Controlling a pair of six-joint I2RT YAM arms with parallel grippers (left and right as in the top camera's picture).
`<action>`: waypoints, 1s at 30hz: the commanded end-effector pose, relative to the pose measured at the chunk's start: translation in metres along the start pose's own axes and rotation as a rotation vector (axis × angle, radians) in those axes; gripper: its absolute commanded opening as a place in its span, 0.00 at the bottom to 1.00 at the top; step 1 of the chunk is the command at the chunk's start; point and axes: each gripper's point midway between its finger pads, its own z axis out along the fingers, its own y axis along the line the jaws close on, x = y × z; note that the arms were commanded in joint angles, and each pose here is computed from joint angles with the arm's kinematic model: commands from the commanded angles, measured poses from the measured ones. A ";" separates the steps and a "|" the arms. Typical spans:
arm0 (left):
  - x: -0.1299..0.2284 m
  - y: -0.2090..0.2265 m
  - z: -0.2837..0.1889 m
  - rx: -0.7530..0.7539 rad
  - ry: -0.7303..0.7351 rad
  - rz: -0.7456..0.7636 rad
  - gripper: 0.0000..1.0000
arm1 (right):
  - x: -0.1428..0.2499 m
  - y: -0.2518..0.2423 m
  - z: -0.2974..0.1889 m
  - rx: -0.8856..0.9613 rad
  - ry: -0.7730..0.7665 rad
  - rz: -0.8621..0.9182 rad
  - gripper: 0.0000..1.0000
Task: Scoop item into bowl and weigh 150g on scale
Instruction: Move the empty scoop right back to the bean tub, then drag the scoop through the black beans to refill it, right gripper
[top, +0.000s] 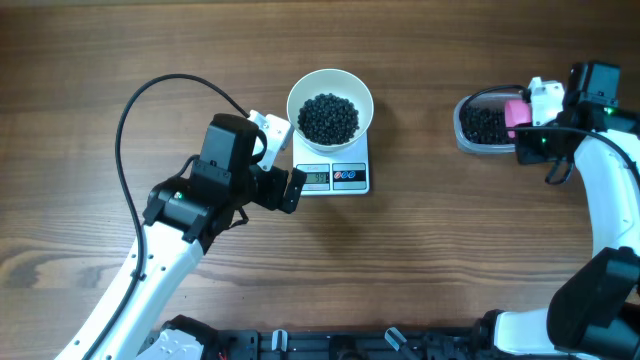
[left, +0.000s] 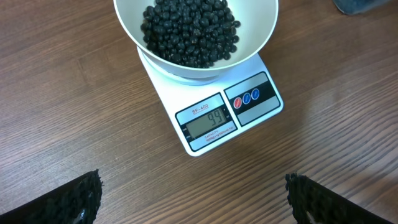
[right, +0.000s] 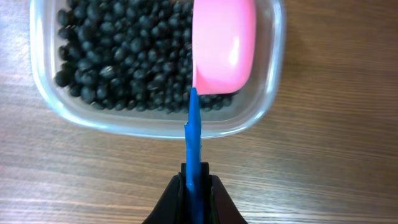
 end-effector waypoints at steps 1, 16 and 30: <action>0.000 0.002 0.000 -0.005 -0.001 -0.009 1.00 | -0.002 0.021 0.007 -0.075 0.011 -0.042 0.04; 0.000 0.002 0.000 -0.005 -0.001 -0.009 1.00 | -0.002 0.068 0.002 -0.253 0.018 -0.026 0.04; 0.000 0.002 0.000 -0.005 -0.001 -0.009 1.00 | 0.007 0.058 -0.006 -0.386 -0.012 0.035 0.04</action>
